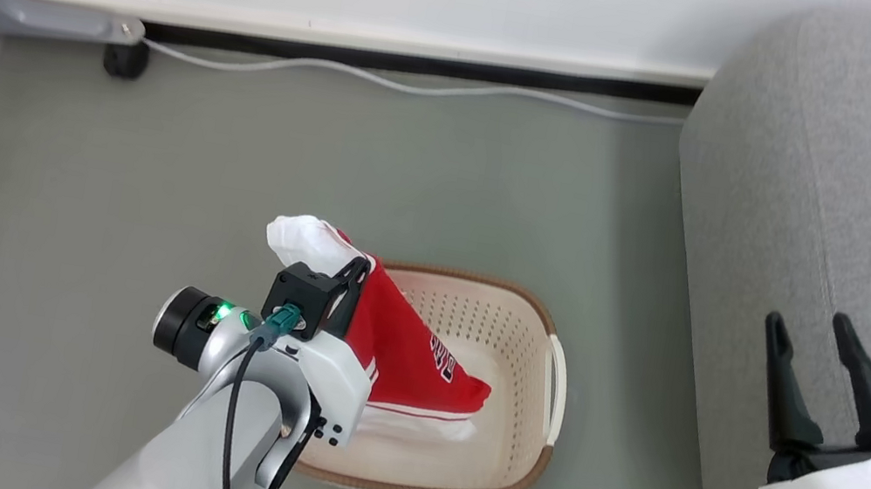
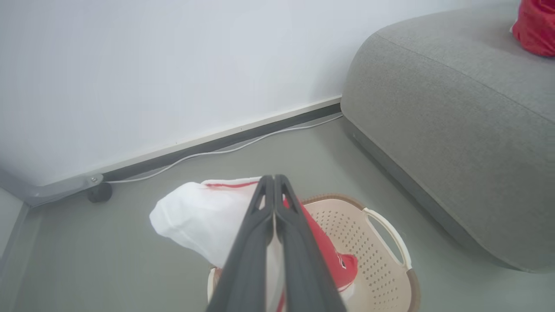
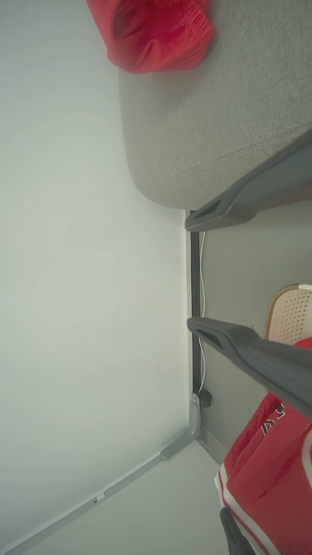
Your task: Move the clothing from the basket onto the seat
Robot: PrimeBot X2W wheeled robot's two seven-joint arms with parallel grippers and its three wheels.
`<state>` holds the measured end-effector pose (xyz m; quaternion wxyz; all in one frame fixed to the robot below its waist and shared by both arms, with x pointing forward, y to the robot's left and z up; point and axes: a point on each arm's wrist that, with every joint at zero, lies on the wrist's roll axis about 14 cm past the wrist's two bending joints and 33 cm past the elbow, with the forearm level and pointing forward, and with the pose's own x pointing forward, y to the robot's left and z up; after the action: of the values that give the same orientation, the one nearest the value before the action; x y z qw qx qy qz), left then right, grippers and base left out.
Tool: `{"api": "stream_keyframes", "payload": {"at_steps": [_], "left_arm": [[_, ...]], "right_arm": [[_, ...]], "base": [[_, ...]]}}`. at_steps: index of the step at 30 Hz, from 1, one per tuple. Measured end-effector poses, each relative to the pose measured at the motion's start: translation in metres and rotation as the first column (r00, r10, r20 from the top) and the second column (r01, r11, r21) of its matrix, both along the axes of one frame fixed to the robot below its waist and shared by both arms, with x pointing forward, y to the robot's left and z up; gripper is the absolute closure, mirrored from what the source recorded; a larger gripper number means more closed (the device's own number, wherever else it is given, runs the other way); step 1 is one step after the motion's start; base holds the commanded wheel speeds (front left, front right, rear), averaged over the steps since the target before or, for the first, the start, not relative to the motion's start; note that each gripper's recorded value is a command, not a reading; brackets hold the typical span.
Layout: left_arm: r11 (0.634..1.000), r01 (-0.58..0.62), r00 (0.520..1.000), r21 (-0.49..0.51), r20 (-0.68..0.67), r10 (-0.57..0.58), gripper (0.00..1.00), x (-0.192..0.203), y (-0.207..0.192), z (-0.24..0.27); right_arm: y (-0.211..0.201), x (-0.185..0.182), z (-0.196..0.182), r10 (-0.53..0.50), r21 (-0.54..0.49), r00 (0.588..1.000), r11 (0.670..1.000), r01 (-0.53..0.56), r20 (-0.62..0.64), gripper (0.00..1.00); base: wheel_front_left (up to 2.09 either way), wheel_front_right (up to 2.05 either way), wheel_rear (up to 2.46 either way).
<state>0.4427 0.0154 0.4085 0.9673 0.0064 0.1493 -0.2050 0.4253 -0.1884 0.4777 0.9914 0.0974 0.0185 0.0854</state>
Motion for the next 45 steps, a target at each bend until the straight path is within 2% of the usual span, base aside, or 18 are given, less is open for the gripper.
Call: {"api": "stream_keyframes", "payload": {"at_steps": [15,27,35,40,45], "left_arm": [[0.990,0.073,0.970,-0.117,0.239,-0.043,1.00,0.002,-0.010,0.096],[0.982,0.153,0.908,-0.110,0.409,-0.096,1.00,0.019,-0.018,0.172],[0.978,0.186,0.884,-0.096,0.450,-0.124,1.00,0.022,-0.024,0.197],[0.977,0.194,0.886,-0.094,0.444,-0.133,1.00,0.022,-0.026,0.195],[0.976,0.198,0.889,-0.092,0.437,-0.139,1.00,0.022,-0.028,0.192]], "right_arm": [[0.010,-0.020,0.015,0.002,0.013,0.999,1.000,-0.002,0.036,0.00],[0.012,-0.026,0.008,-0.005,0.020,1.000,1.000,0.004,0.017,0.00],[0.016,-0.027,0.003,-0.001,0.026,1.000,1.000,0.000,0.005,0.00],[0.022,-0.028,0.002,0.021,0.007,1.000,1.000,-0.021,0.002,0.00],[0.044,-0.026,0.007,0.102,-0.024,0.995,0.995,-0.102,0.022,0.00]], "base": [[0.00,0.00,0.00],[0.00,0.00,0.00],[0.00,0.00,0.00],[0.00,0.00,0.00],[0.00,0.00,0.00]]}}
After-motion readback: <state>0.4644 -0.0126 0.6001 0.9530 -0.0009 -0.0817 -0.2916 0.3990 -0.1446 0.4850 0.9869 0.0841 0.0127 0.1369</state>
